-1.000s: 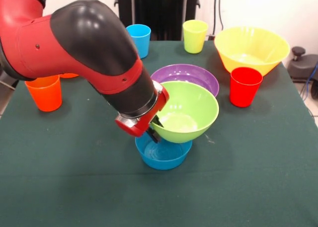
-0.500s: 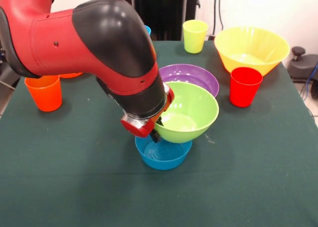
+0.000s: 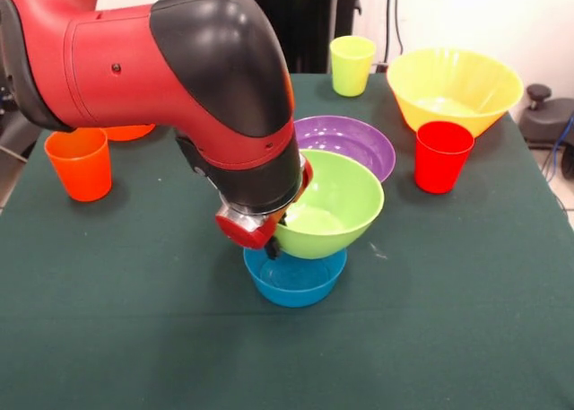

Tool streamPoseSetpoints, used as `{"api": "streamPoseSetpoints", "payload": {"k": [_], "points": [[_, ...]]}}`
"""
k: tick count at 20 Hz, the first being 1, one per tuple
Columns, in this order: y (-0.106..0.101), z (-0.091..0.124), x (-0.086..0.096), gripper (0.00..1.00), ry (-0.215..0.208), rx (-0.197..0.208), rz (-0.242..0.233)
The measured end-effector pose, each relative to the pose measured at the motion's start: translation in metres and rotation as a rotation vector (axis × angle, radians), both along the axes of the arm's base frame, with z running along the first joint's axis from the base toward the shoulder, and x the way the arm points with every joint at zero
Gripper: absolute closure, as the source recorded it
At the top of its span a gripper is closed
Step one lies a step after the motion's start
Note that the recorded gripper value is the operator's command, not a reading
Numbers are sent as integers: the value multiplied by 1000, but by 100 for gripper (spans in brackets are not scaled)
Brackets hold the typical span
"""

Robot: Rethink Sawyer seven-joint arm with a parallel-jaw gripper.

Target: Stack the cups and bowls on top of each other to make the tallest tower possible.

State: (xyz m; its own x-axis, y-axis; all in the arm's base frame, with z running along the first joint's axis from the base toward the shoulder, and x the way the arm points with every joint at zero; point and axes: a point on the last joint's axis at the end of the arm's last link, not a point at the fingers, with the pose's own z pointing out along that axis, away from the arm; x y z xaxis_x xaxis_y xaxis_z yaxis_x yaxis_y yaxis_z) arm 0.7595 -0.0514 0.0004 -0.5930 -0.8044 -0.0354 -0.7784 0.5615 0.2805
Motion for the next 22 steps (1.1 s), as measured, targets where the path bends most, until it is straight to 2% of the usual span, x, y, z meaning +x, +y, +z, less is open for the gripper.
{"api": "streamPoseSetpoints", "payload": {"k": [4, 10, 13, 22], "points": [[-7, 1, 0, 100, -1, -24, 5], [-12, 2, 1, 100, 0, -32, 2], [-22, -2, 1, 100, -3, -64, 7], [-32, -3, -1, 100, -3, -74, 2]]}}
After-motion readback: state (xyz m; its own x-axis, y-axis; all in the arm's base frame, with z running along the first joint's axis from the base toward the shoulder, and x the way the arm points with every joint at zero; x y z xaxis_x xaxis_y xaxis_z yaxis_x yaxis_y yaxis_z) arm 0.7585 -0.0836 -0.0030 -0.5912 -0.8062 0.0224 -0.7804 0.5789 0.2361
